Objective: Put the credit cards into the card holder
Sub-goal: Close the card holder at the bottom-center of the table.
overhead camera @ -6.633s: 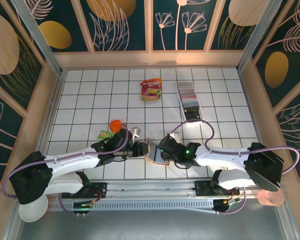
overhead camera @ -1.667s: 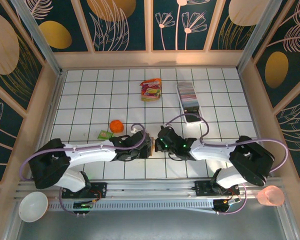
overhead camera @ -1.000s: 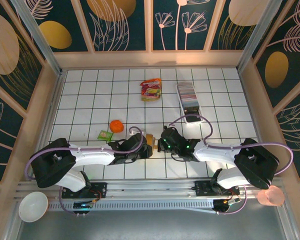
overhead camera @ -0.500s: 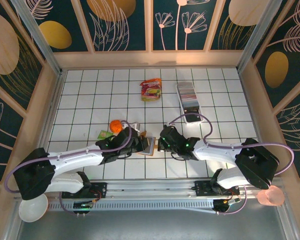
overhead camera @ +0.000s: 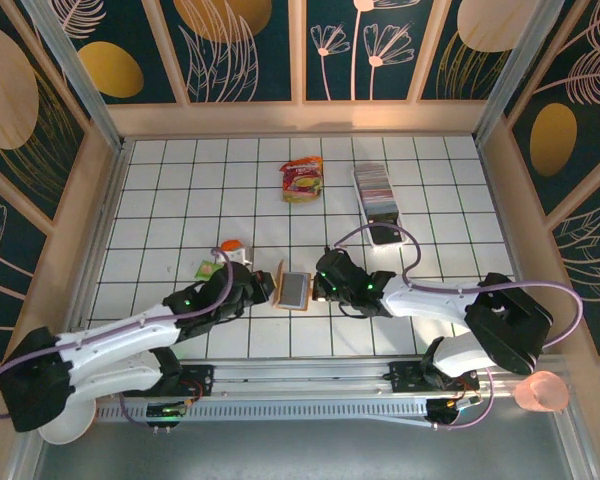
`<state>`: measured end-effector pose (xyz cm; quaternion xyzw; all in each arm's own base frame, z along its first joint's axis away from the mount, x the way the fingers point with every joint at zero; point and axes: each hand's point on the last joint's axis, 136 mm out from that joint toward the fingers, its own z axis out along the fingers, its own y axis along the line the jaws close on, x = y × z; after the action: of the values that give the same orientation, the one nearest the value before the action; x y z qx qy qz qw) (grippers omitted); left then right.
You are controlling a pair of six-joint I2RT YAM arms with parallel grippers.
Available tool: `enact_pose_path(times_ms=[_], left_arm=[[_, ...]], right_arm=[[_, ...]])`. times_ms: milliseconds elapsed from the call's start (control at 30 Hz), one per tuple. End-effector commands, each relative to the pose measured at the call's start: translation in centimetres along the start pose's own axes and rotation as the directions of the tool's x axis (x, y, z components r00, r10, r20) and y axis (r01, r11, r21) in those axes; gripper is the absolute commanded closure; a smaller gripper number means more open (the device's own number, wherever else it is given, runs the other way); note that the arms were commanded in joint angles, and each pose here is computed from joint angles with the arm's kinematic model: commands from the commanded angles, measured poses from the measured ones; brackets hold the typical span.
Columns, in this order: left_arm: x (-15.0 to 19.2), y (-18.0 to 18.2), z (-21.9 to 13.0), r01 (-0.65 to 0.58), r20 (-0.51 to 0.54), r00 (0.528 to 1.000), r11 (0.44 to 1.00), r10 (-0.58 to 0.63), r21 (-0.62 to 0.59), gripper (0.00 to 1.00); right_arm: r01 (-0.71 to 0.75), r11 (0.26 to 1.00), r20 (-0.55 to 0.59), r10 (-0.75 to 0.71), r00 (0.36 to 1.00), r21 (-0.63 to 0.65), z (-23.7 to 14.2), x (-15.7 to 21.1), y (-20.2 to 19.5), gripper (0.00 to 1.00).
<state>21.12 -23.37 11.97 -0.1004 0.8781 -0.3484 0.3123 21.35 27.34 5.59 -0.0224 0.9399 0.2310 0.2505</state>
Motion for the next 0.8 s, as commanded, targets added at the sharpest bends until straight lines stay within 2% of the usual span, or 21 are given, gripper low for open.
enact_pose_path(times_ms=[0, 133, 233, 333, 433, 633, 767], left_arm=[[-0.7, 3.7, -1.0, 0.050, 0.086, 0.995, 0.992, -0.040, -0.117, 1.00], [1.4, 5.8, 0.0, 0.066, 0.018, 0.998, 0.984, -0.064, -0.165, 1.00], [2.8, 5.7, 1.2, 0.064, -0.045, 0.996, 0.987, -0.072, -0.149, 1.00], [3.7, 4.7, 2.1, 0.082, -0.084, 0.992, 0.993, -0.089, -0.081, 1.00], [3.9, 2.2, 2.8, 0.058, -0.126, 0.990, 0.998, -0.056, 0.015, 1.00], [4.6, 0.7, 4.0, 0.030, -0.174, 0.985, 0.997, -0.019, 0.065, 1.00], [5.5, 1.0, 5.0, 0.000, -0.220, 0.976, 0.999, 0.008, 0.036, 1.00]], right_arm=[[0.016, 1.000, 0.009, -0.016, 1.000, 0.016, 0.1, -0.8, 0.3, 1.00], [0.022, 0.999, 0.001, -0.022, 1.000, 0.024, 0.3, -0.8, 0.3, 1.00], [0.026, 1.000, 0.002, -0.026, 1.000, 0.017, 0.2, -0.8, 0.5, 1.00], [0.025, 1.000, 0.004, -0.025, 1.000, 0.009, 0.0, -1.0, 0.7, 1.00], [0.024, 1.000, 0.004, -0.024, 1.000, -0.006, -0.1, -1.1, 1.0, 1.00], [0.019, 0.999, 0.009, -0.019, 1.000, -0.043, -0.2, -1.2, 1.8, 1.00], [0.013, 0.998, 0.003, -0.013, 1.000, -0.059, -0.1, -1.1, 1.9, 1.00]])
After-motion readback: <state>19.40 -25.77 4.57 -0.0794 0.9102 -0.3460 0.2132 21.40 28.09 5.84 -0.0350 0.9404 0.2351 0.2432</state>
